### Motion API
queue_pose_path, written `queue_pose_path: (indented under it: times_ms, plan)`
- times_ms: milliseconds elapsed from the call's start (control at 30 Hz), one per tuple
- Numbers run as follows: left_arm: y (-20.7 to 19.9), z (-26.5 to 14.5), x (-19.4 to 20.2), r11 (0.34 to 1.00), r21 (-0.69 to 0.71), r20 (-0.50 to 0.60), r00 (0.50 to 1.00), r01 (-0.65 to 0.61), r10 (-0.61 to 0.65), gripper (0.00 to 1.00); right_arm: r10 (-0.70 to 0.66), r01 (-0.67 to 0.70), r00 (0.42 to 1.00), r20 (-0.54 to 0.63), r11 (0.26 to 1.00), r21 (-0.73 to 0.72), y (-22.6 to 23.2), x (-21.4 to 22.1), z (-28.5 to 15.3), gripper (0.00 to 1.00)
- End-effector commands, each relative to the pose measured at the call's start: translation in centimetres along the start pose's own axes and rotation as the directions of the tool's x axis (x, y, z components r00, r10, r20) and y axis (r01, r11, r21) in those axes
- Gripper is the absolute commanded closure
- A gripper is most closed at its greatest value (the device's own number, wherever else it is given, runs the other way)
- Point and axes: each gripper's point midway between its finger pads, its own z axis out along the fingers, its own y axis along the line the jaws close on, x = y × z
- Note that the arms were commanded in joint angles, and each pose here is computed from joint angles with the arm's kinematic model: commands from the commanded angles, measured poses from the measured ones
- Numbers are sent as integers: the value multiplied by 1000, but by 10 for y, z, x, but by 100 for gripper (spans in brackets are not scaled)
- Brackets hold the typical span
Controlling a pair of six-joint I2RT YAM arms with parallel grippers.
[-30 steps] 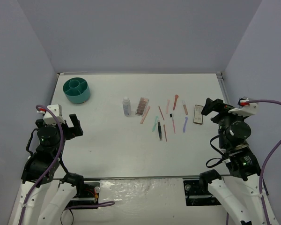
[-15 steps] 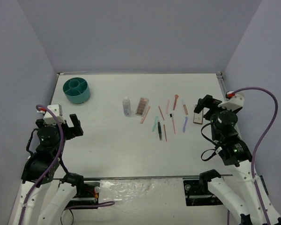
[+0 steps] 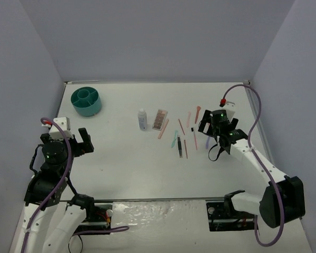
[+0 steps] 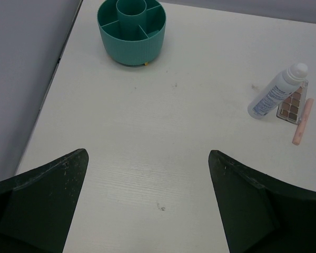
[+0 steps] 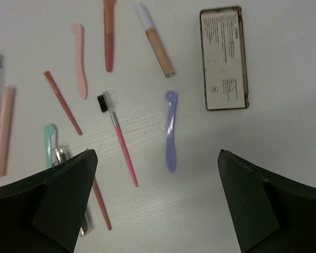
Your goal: Organize the makeup
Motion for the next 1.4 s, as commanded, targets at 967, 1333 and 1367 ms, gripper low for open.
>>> queue_pose_path:
  times_ms: [967, 1333, 1367]
  plan:
    - [-5, 3, -18, 1000, 17, 64, 998, 4, -5, 3, 41, -12, 984, -175, 986, 168, -20, 84, 100, 49]
    - [-5, 4, -18, 1000, 20, 64, 998, 2, -3, 3, 34, -3, 982, -186, 986, 167, -20, 87, 101, 72]
    - [-6, 3, -18, 1000, 21, 65, 998, 3, -4, 3, 32, -1, 982, -185, 986, 164, -20, 86, 101, 77]
